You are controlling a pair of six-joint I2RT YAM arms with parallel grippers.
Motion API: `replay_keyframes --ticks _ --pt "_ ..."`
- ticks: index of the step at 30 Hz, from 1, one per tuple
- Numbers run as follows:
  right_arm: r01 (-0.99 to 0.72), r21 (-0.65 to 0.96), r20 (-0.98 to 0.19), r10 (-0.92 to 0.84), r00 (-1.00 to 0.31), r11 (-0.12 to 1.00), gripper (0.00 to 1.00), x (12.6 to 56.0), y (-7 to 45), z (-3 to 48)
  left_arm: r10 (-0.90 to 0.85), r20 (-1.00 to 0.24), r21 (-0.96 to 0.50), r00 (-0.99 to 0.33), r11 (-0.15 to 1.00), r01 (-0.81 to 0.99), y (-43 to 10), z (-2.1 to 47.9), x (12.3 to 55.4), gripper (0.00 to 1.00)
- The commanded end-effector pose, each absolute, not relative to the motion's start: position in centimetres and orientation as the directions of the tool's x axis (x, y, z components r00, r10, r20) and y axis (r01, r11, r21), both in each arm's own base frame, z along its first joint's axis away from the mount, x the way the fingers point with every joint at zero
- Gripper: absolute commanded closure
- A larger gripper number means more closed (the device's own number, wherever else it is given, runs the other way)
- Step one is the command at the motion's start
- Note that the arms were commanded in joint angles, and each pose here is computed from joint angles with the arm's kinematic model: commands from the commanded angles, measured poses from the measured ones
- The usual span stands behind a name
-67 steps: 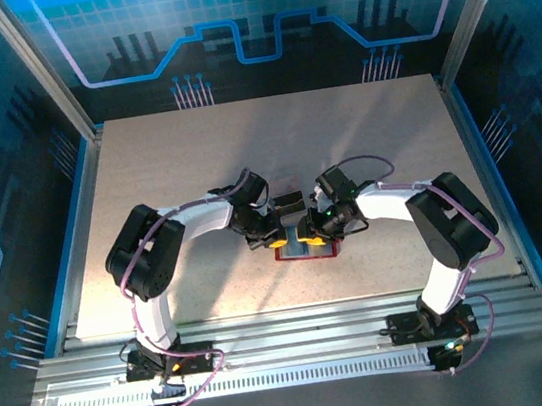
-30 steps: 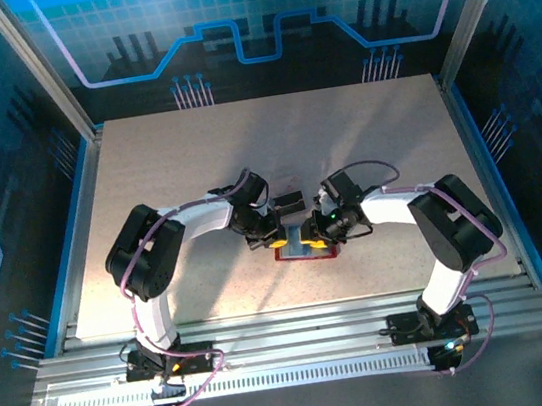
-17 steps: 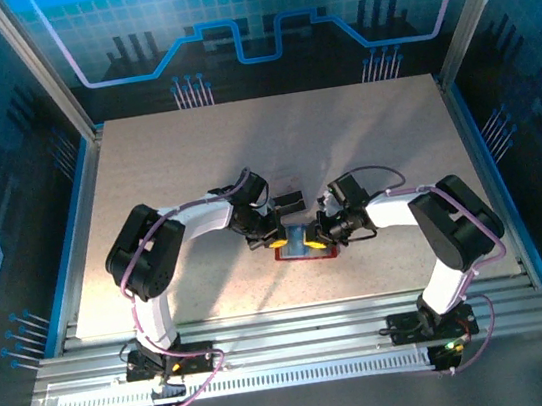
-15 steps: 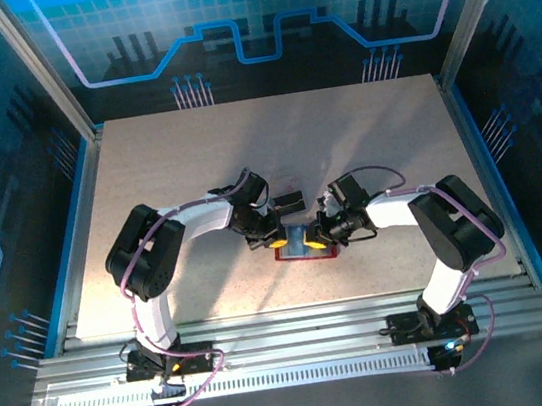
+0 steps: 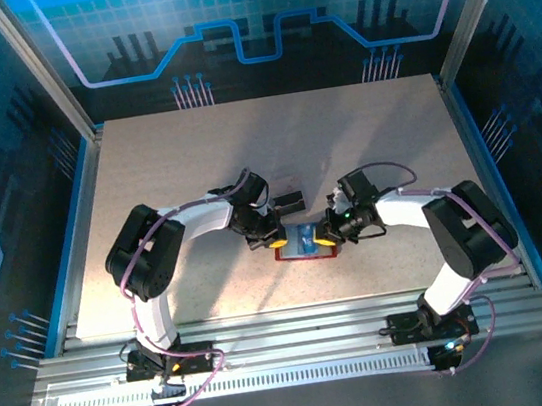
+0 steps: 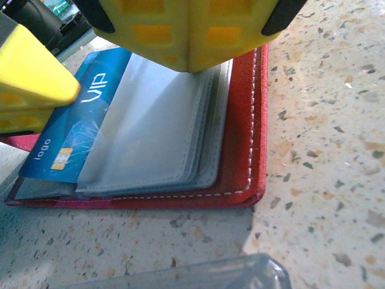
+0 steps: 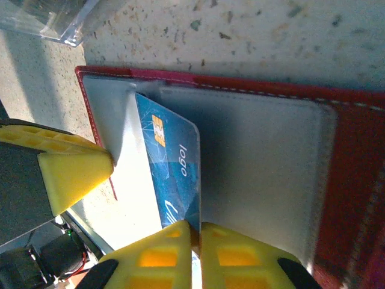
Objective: Take the credit cards out of the card holder
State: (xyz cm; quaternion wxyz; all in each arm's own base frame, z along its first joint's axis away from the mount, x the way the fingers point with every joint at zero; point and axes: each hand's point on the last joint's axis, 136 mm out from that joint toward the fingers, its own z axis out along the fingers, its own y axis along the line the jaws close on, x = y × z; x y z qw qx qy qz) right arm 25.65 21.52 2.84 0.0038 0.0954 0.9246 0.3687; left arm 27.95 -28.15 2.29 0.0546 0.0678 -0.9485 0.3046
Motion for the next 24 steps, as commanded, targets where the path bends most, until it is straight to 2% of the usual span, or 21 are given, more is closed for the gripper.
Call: replay_keyframes --ticks 1,10,15,20,24 --pt "0.195 0.635 0.069 0.196 -0.978 0.748 0.91 24.8 19.6 2.6 -0.117 0.223 -0.441 -0.968 0.873 -0.208 -25.4 -0.5 25.3 1.00" --pt "0.111 0.655 -0.017 0.162 -0.987 0.748 0.93 25.5 19.5 7.2 -0.112 0.208 -0.464 -0.972 0.863 -0.199 -25.9 0.6 25.7 1.00" --pt "0.030 0.614 -0.086 0.104 -0.991 0.789 0.95 25.8 18.9 9.4 -0.110 0.197 -0.463 -0.974 0.866 -0.191 -25.7 1.0 25.6 1.00" --pt "-0.193 0.575 -0.210 -0.085 -0.974 0.795 0.98 26.3 19.3 12.3 -0.107 0.188 -0.458 -0.976 0.870 -0.184 -25.4 1.2 25.5 1.00" --pt "-0.459 0.438 -0.335 -0.333 -0.881 0.773 1.00 26.4 19.4 14.1 -0.098 0.160 -0.465 -0.982 0.871 -0.162 -25.4 2.2 25.8 1.00"
